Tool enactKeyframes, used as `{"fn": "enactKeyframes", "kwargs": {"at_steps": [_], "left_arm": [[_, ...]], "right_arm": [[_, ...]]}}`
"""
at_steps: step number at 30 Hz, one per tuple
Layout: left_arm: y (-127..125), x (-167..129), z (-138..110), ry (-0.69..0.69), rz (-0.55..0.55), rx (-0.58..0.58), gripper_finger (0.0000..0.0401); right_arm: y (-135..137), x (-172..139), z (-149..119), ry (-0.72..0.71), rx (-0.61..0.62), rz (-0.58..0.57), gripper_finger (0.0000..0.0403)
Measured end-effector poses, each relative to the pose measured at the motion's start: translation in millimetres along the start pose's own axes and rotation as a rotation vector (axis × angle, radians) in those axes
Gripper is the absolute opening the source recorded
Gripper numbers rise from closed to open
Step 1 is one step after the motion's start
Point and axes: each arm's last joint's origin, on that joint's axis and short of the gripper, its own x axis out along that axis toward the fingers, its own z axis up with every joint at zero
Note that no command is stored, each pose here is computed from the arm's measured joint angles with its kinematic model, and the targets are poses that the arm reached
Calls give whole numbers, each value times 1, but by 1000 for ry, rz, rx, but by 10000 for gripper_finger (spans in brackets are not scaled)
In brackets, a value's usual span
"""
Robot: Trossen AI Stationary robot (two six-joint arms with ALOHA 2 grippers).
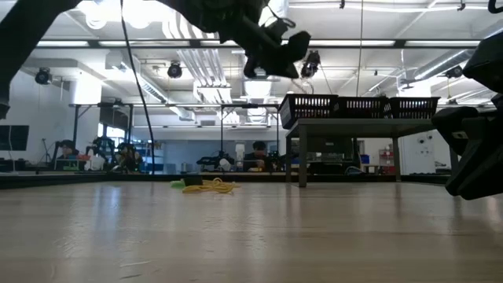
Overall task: Pick & Place Office Desk Supplies
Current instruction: Put the yellow rubber band into the left black basket on the shelf, then put the black rubber band into the left black basket on the shelf
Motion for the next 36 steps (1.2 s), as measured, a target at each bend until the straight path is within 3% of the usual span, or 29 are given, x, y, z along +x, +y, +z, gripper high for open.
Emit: {"fn": "enactKeyframes", "kwargs": {"at_steps": [10, 17, 23, 29, 33, 36], "left_arm": [[7, 2, -11, 119, -1, 14, 135], [8, -56, 26, 178, -27, 32, 160], [-3, -111, 16, 405, -12, 73, 147], [-14, -150, -37, 611, 148, 76, 136], [-22, -165, -89, 673, 189, -11, 135], [-27, -170, -132, 664, 212, -142, 135]], "right_arm": [[0, 0, 0, 0, 0, 0, 50], [-1, 0, -1, 4, -3, -1, 50], [-1, 0, -2, 5, -3, 1, 50], [-1, 0, -2, 5, 0, 0, 50], [-1, 0, -2, 4, 1, 1, 50], [-1, 0, -2, 2, 3, 2, 50]]}}
